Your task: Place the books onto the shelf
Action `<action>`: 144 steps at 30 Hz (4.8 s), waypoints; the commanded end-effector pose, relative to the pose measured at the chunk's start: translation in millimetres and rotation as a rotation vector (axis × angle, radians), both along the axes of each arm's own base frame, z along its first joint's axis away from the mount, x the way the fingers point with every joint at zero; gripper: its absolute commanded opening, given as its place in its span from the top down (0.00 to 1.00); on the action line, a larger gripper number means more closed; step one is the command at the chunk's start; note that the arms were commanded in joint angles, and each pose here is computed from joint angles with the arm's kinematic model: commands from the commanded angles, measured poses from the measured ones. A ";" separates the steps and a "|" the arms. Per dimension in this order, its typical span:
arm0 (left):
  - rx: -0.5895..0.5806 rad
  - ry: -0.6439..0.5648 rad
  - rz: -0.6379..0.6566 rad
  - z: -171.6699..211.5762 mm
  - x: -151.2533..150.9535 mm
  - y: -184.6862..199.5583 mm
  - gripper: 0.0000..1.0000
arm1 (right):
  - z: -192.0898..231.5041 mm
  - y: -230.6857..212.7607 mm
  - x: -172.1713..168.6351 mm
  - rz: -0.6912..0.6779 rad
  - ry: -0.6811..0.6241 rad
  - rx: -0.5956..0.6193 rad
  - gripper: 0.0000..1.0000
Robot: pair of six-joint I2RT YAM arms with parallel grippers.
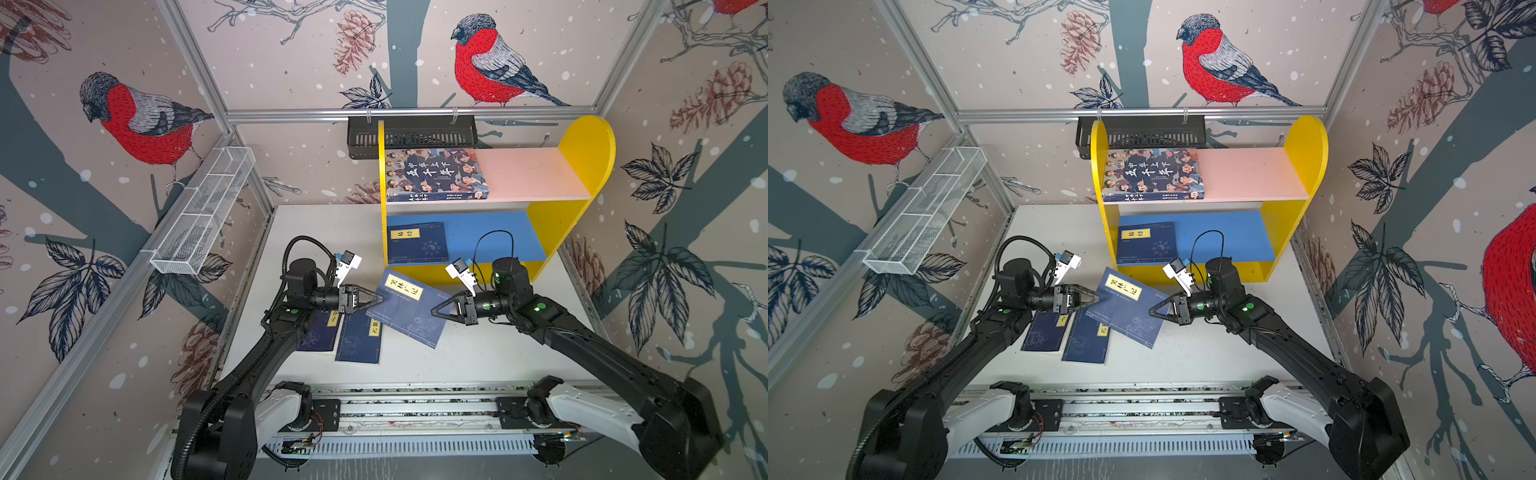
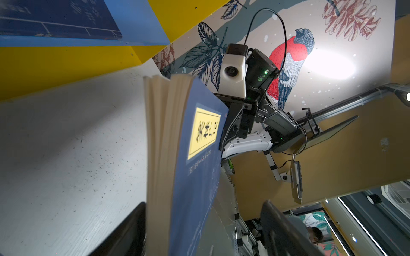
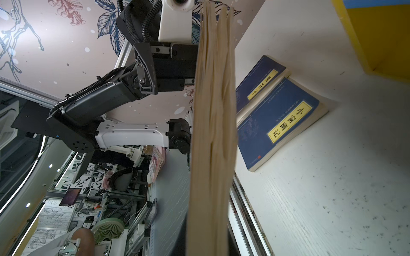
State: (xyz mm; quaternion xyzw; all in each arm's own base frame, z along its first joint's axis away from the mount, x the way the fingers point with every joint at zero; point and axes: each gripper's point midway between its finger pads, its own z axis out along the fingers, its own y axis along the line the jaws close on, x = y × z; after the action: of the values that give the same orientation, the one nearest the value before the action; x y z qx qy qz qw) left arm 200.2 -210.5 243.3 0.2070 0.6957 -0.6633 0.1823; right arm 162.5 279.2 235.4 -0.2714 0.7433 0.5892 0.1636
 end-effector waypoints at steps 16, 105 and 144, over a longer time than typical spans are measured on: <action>0.010 0.015 0.018 -5.8 12.0 -7.5 1.00 | 3.8 12.7 9.2 0.037 -0.056 -0.007 0.71; 0.172 -0.053 0.257 -24.6 58.5 6.4 0.30 | -9.9 -84.2 166.5 -0.302 0.015 0.071 0.94; 0.170 -0.071 0.258 -28.1 53.7 7.5 0.27 | -36.8 -52.0 221.1 -0.296 0.082 -0.016 0.66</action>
State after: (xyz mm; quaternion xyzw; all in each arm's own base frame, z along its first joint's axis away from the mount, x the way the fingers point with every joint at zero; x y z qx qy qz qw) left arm 254.9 -202.6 210.6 0.1362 0.7724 -0.5640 0.2583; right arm 377.1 227.7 196.5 -0.1333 0.7799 0.5800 0.1936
